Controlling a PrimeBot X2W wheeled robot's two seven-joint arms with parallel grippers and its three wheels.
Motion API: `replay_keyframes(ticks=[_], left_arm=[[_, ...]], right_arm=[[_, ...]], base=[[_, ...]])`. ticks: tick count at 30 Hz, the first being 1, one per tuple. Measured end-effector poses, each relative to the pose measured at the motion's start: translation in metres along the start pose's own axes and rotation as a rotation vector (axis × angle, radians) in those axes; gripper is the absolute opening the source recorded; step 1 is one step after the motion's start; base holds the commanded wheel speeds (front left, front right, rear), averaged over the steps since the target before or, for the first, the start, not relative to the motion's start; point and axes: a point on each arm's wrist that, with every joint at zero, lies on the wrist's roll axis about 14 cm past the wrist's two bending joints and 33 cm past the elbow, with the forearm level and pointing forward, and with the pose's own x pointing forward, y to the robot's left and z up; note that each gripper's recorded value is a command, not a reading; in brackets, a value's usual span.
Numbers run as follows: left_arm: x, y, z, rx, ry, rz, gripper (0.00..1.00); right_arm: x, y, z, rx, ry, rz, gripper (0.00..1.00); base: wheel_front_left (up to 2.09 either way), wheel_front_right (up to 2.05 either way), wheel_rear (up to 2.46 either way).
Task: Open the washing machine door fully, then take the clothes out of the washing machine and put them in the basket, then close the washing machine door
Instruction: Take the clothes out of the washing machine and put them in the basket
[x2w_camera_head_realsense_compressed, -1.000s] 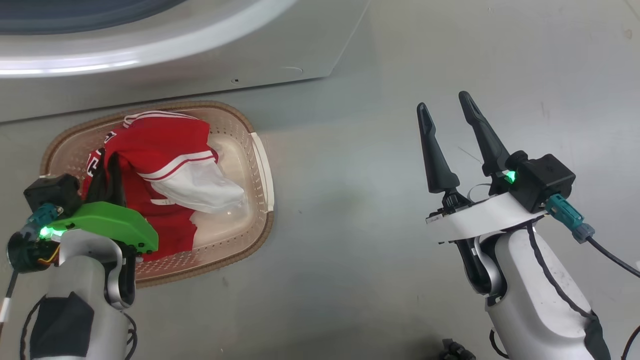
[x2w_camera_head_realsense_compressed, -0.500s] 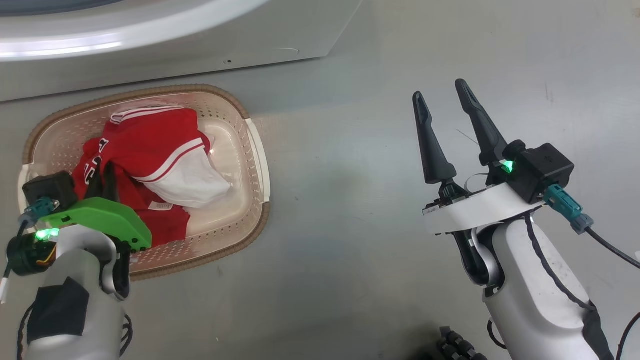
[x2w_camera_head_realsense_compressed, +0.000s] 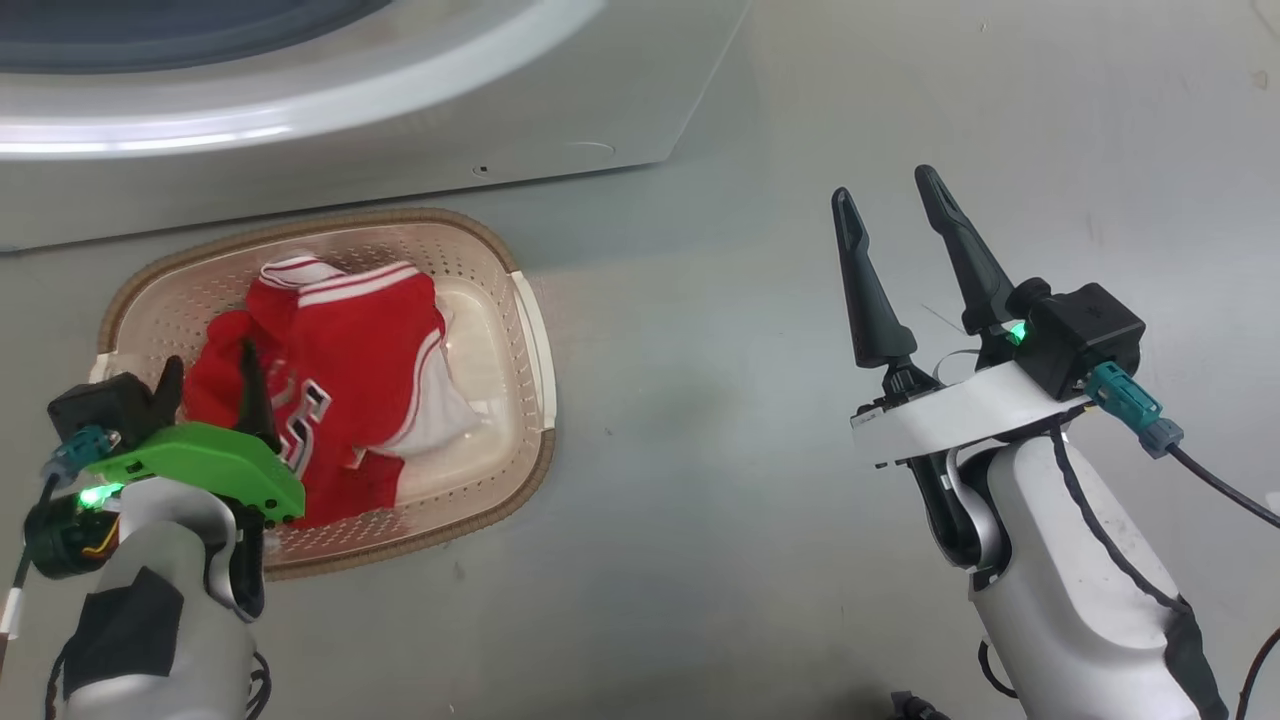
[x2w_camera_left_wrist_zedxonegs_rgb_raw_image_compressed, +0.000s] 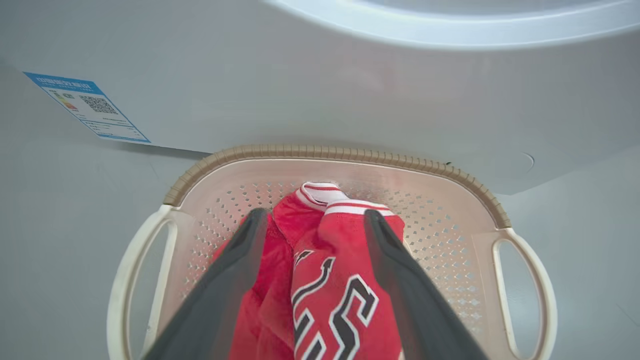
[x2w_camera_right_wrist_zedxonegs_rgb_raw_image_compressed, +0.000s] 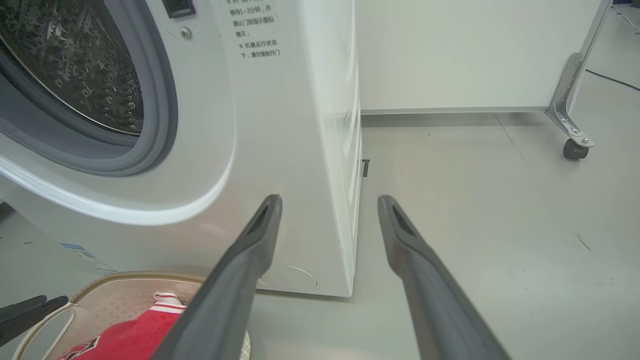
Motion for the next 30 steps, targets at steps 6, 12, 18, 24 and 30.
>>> replay_keyframes(ticks=[6,12,18,24,30], left_arm=[[-0.011,-0.004,0.028,-0.019,-0.089,-0.014,1.0],[-0.027,-0.02,0.072,0.014,-0.213,-0.069,1.0],[-0.057,-0.042,0.136,0.037,-0.405,-0.13,1.0],[-0.098,-0.051,0.181,0.088,-0.567,-0.157,1.0],[-0.132,-0.042,0.179,0.119,-0.607,-0.138,1.0]], right_arm=[[-0.005,-0.001,0.015,-0.005,-0.03,-0.009,1.0],[-0.019,-0.004,0.02,-0.007,-0.031,-0.033,1.0],[-0.033,-0.005,0.028,-0.014,-0.042,-0.044,1.0],[-0.043,0.007,0.039,-0.02,-0.064,-0.02,1.0],[-0.052,0.022,0.05,-0.03,-0.091,0.019,1.0]], base=[[0.0,0.0,0.0],[0.0,0.0,0.0],[0.0,0.0,0.0],[0.0,0.0,0.0],[0.0,0.0,0.0]])
